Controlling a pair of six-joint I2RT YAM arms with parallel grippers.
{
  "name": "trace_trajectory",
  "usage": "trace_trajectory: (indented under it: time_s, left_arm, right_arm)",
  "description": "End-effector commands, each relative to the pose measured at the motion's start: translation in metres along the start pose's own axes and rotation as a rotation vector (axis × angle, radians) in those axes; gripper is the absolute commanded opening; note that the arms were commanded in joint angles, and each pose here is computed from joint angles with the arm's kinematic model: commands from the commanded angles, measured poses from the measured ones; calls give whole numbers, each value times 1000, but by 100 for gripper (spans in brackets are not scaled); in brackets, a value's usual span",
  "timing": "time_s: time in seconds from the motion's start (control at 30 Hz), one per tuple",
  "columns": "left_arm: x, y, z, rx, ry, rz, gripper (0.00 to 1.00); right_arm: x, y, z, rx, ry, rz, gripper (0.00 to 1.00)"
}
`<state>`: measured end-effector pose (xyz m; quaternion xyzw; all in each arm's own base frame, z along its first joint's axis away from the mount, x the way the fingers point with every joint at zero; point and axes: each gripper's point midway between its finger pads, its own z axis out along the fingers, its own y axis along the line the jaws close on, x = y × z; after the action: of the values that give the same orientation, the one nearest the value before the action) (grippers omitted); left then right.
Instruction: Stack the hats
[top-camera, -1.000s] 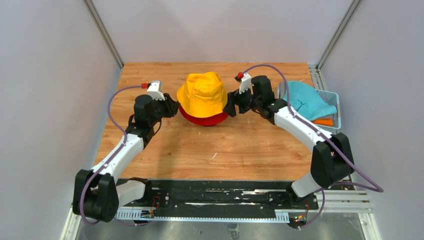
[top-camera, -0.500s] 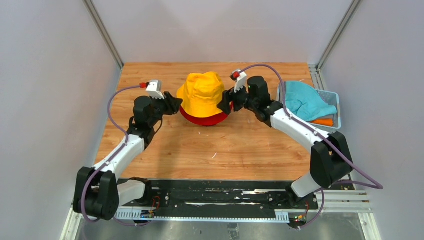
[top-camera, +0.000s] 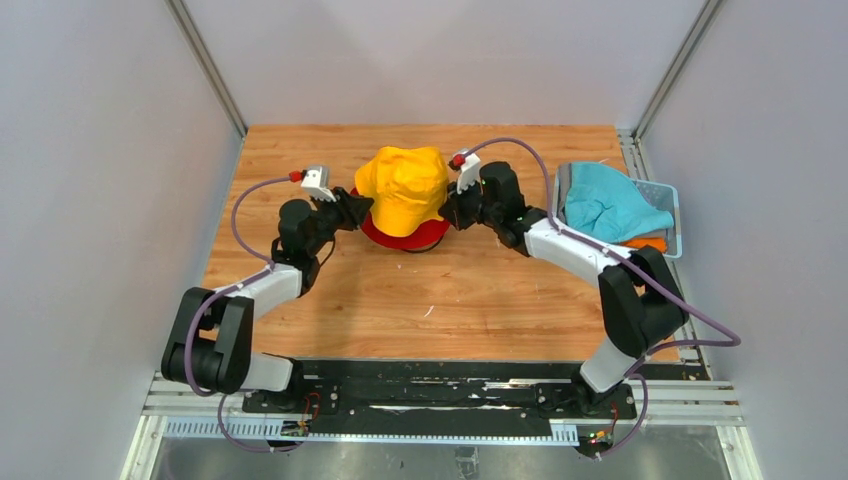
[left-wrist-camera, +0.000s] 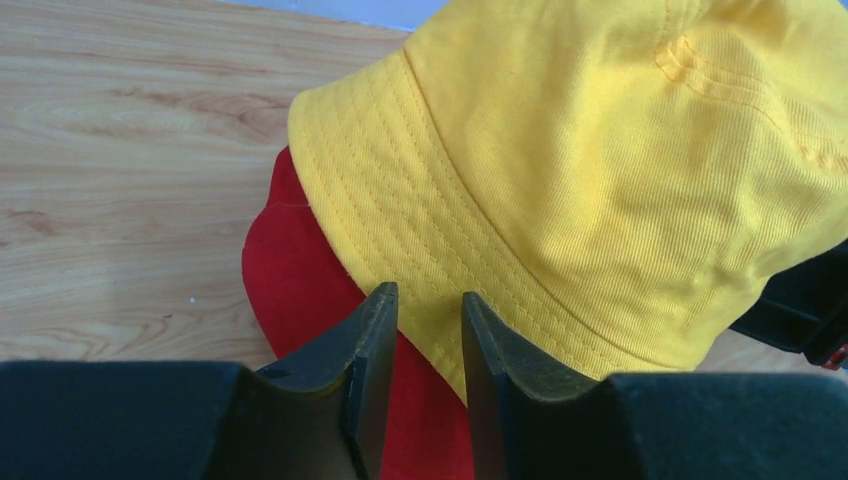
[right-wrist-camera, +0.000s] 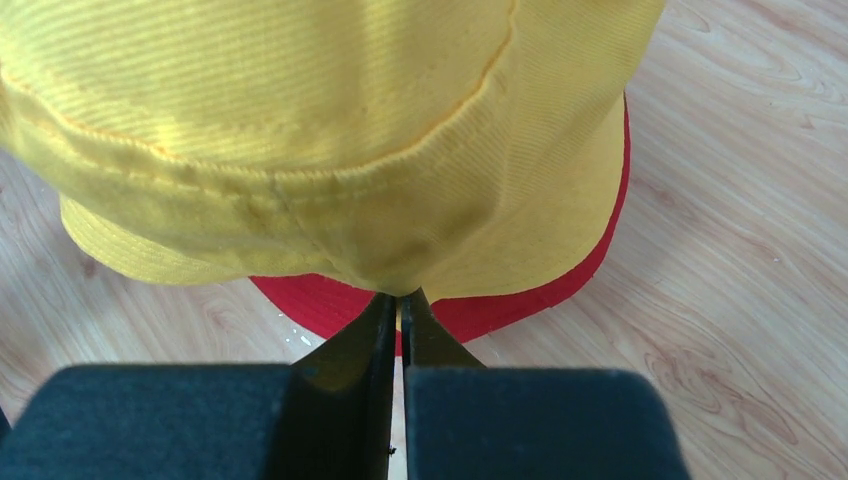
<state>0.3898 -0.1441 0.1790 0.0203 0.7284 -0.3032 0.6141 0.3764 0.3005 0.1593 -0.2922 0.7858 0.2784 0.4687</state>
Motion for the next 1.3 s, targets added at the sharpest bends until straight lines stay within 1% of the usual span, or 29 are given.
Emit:
trace_trajectory:
  time_s: [0.0,0.1,0.17,0.23,0.27,0.3,0.4,0.47,0.57,0.63,0.7,0.77,0.87,0.97,1.07,1.27]
  left_arm:
    - [-5,4,3,-18,-29,12,33]
    - [3,15,0,-78,-1,9,32]
    - [4,19,-4,-104,9,11,32]
    - [-2,19,-9,-126,3,17,33]
    - [-10,17,-13,-136,-8,28,34]
    - [-18,16,-16,-144,-21,35,34]
    - [-43,11,-25,-187,-31,59,36]
    - [-58,8,-32,-205,-41,75,37]
    - [-73,-1,-40,-205,-50,77,38]
    - [-81,-10,-44,-184,-55,74,38]
    - [-88,-18,-48,-158,-76,66,39]
    - [-91,-24,-50,-139,-84,53,39]
    - [-91,-29,-50,-113,-80,51,39]
    - [-90,-31,-52,-105,-78,47,39]
    - [-88,-31,-53,-100,-75,47,39]
    - [-84,-28,-50,-109,-65,45,39]
  right_arm:
    - [11,4,-2,27,20,-14,1]
    - [18,0,-10,63,45,-7,1]
    - [13,-5,-21,107,26,-16,6]
    - [0,-12,-37,168,-3,-28,16]
    - [-11,-15,-50,200,-31,-35,28]
    - [-20,-20,-61,241,-53,-39,36]
    - [-41,-50,-97,433,-109,-17,55]
    - [-48,-74,-124,575,-116,23,60]
    - [-50,-103,-156,725,-101,45,66]
    - [-41,-127,-176,875,-38,43,67]
    - [-27,-150,-194,1028,64,38,67]
    - [-10,-168,-202,1119,167,46,67]
    - [15,-185,-201,1152,247,89,64]
    - [36,-203,-204,1177,288,149,60]
    - [50,-218,-206,1197,330,176,57]
    - [73,-240,-205,1191,389,228,55]
